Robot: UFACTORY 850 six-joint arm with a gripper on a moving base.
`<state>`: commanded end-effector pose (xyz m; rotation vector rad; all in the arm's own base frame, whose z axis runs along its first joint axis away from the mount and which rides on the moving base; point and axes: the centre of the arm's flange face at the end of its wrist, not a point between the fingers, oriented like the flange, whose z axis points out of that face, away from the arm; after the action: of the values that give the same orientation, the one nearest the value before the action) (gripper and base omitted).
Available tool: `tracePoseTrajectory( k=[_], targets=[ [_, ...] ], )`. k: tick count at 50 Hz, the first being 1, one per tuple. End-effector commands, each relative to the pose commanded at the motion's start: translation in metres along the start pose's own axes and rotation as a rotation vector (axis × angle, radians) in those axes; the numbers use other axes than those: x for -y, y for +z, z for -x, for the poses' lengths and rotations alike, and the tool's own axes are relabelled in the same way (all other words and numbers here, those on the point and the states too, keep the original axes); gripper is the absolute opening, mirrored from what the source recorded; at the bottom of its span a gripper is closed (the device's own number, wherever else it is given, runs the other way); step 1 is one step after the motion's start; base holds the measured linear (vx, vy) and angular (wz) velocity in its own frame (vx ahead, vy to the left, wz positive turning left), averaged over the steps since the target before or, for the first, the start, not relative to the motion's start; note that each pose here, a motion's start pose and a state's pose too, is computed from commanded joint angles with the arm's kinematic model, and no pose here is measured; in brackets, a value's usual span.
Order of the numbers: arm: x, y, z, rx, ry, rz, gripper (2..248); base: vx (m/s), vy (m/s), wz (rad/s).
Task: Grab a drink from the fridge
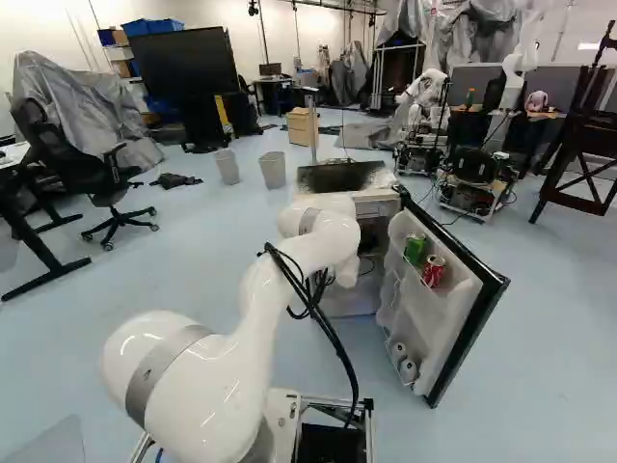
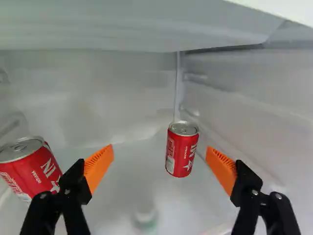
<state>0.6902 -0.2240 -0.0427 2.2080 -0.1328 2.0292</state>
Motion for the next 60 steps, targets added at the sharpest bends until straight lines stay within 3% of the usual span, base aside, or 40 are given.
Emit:
tracePoseTrajectory(
  k=[20,60],
  targets=[
    [0.0006,-0.0003,-0.0004,0.002,0.006,0.014,247,0.000,0.000,0.000],
    [0.0012,-0.0030,-0.0024,0.011,0.045,0.119,247,0.000,0.000,0.000]
  ],
)
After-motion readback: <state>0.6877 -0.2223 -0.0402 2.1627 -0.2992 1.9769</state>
